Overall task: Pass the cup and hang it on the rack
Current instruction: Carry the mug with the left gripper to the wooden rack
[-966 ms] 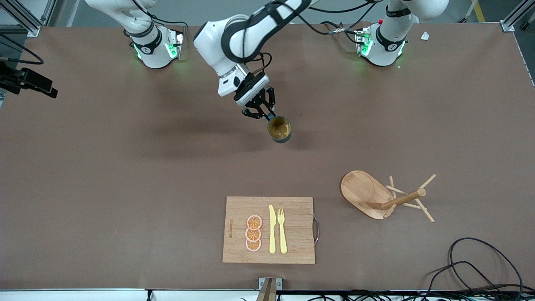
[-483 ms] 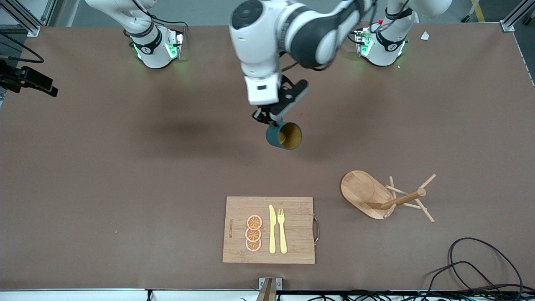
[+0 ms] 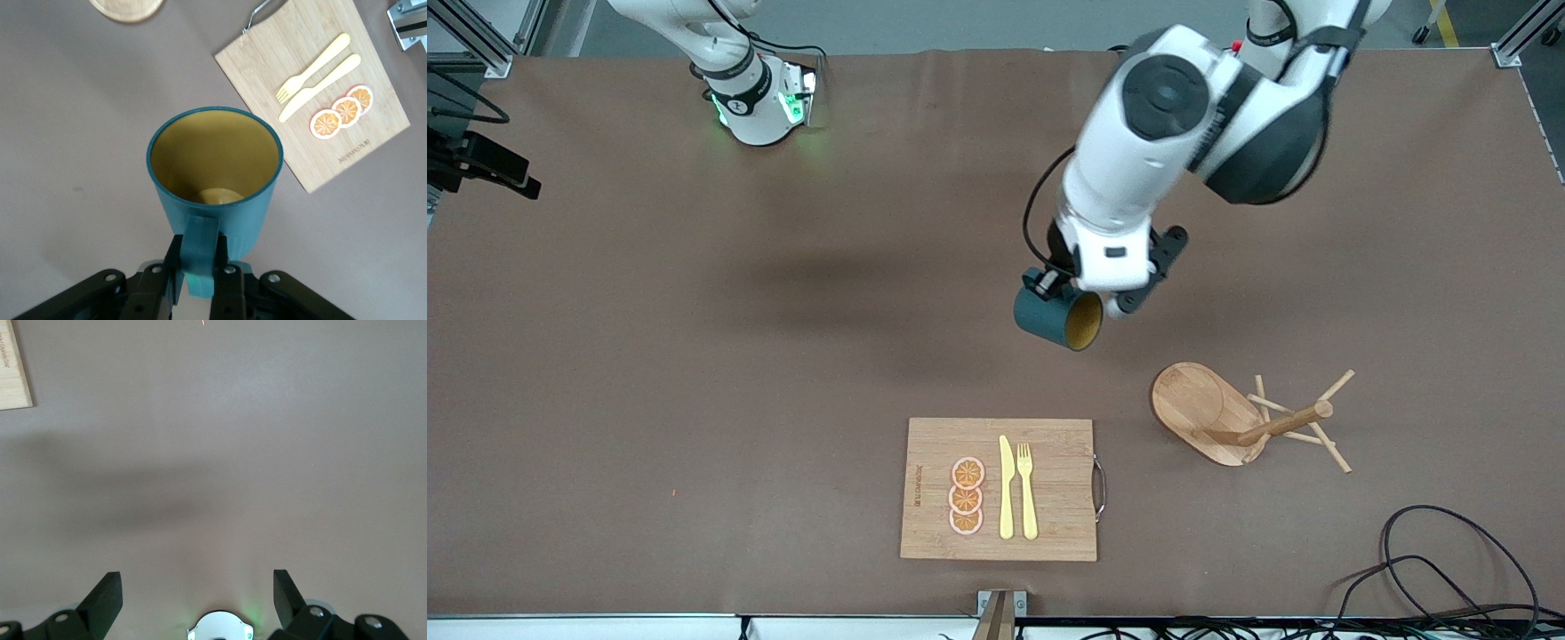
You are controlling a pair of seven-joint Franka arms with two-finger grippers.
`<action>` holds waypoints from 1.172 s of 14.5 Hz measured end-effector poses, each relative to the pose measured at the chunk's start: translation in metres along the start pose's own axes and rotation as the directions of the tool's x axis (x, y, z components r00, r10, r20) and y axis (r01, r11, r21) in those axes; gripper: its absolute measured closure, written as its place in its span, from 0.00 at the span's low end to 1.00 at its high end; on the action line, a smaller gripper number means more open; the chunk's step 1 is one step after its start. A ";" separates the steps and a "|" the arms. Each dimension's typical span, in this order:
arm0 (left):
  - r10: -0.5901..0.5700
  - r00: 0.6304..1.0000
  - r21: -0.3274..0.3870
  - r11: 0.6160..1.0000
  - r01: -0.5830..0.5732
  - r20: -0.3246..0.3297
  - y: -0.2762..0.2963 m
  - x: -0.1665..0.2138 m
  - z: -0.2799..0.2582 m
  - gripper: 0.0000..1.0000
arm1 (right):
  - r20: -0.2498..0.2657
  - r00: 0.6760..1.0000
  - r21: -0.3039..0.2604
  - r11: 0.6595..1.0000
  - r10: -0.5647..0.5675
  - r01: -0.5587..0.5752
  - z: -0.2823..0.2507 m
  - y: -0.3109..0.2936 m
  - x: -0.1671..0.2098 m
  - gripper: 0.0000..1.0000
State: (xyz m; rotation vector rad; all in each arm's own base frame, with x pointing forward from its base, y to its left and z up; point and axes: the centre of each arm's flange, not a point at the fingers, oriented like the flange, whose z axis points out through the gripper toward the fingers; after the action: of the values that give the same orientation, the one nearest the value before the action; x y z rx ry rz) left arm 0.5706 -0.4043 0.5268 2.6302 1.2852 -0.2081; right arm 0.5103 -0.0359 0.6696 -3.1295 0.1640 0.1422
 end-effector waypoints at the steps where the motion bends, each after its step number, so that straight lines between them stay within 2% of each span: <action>1: -0.014 0.999 -0.015 1.000 0.014 0.042 -0.001 0.022 -0.007 0.79 | -0.008 1.000 0.001 1.000 -0.001 0.001 -0.004 0.000 -0.003 0.00; 4: -0.040 0.987 -0.058 0.997 0.049 0.155 -0.014 0.095 -0.024 0.79 | -0.015 1.000 0.005 1.000 -0.005 0.005 -0.006 -0.001 -0.005 0.00; 8: -0.042 0.950 -0.094 0.993 0.075 0.309 -0.041 0.174 -0.039 0.79 | -0.011 1.000 0.018 1.000 -0.016 0.017 -0.005 -0.002 -0.005 0.00; 13: -0.004 0.887 -0.163 0.983 0.090 0.462 -0.086 0.261 -0.048 0.79 | -0.010 1.000 0.019 1.000 -0.020 0.020 -0.004 0.000 -0.005 0.00; 17: 0.012 0.812 -0.205 0.970 0.133 0.584 -0.110 0.302 -0.035 0.79 | -0.009 1.000 0.019 1.000 -0.023 0.024 -0.004 0.000 -0.005 0.00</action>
State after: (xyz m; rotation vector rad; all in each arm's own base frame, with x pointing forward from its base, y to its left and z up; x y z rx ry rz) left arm 0.6693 -0.0993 0.4823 2.0723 1.0873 -0.7573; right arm 0.5060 -0.0354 0.6743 -3.1118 0.1279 0.1253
